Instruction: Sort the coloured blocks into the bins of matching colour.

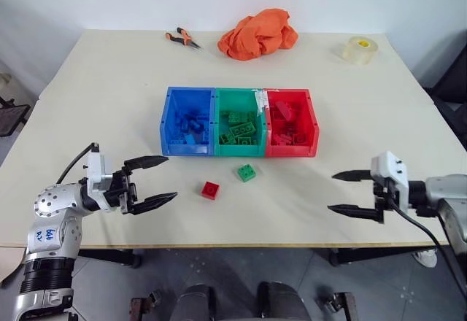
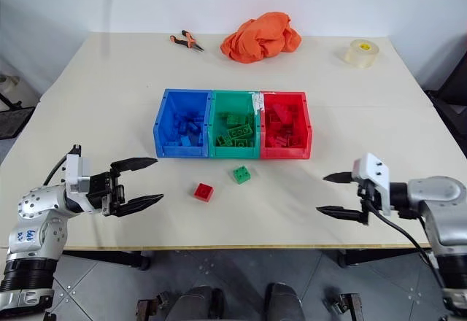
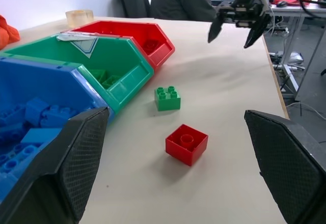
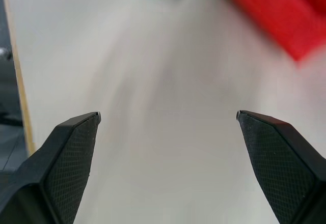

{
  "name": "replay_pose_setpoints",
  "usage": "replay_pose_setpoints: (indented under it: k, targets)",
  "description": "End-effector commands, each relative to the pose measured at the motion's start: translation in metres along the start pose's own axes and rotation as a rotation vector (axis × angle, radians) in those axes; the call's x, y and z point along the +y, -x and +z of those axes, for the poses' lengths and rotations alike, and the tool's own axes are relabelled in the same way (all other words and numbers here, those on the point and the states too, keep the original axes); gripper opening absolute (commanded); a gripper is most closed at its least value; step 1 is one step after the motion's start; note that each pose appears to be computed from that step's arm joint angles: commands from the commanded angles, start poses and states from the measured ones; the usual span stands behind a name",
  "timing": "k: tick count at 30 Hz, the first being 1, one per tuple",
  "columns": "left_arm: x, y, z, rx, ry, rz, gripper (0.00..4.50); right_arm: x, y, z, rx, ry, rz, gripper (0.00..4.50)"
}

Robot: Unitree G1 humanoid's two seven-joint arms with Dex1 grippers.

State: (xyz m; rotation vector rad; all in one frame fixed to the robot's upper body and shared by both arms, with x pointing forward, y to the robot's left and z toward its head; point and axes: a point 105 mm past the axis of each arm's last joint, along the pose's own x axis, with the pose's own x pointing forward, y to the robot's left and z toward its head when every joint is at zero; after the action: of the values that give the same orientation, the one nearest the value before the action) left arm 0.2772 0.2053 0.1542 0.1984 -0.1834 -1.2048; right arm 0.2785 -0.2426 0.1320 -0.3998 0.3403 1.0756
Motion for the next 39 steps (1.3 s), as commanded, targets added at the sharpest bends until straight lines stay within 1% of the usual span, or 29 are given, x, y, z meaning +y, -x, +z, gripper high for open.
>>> replay_pose_setpoints:
  k: [1,3,6,11,16,19,26,31,32,33,39]
  targets:
    - [0.005,-0.001,0.009,-0.007,-0.033,-0.008,4.5,0.0,0.001,0.019,-0.042,0.051,-0.021,4.47]
    - [0.005,-0.004,0.01,-0.009,-0.036,-0.013,4.5,0.0,-0.009,0.023,-0.051,0.054,-0.031,4.47]
    - [0.004,-0.007,0.011,-0.015,-0.038,-0.021,4.5,0.006,-0.038,0.034,-0.11,0.025,-0.03,4.47]
    - [-0.003,-0.009,0.012,-0.028,-0.027,-0.019,4.5,0.016,-0.09,0.041,-0.192,-0.024,-0.006,4.47]
    - [-0.007,-0.004,0.01,-0.017,-0.018,-0.002,4.5,0.019,-0.126,0.034,-0.176,-0.022,0.019,4.47]
    - [-0.008,-0.001,0.011,-0.015,-0.02,0.011,4.5,0.016,-0.142,0.034,-0.183,-0.012,0.013,4.47]
    - [-0.013,0.004,0.012,-0.015,-0.02,0.036,4.5,0.007,-0.178,0.042,-0.216,0.021,-0.02,4.47]
    - [-0.017,0.006,0.012,-0.014,-0.021,0.048,4.5,0.012,-0.191,0.046,-0.233,0.02,0.003,4.47]
    - [-0.017,0.007,0.012,-0.014,-0.022,0.052,4.5,0.014,-0.19,0.047,-0.24,0.021,0.009,4.09]
    - [-0.017,0.007,0.012,-0.014,-0.021,0.054,4.5,0.015,-0.189,0.047,-0.246,0.022,0.015,3.89]
    - [-0.018,0.009,0.01,-0.012,-0.016,0.061,4.5,0.024,-0.176,0.056,-0.278,0.059,0.039,1.91]
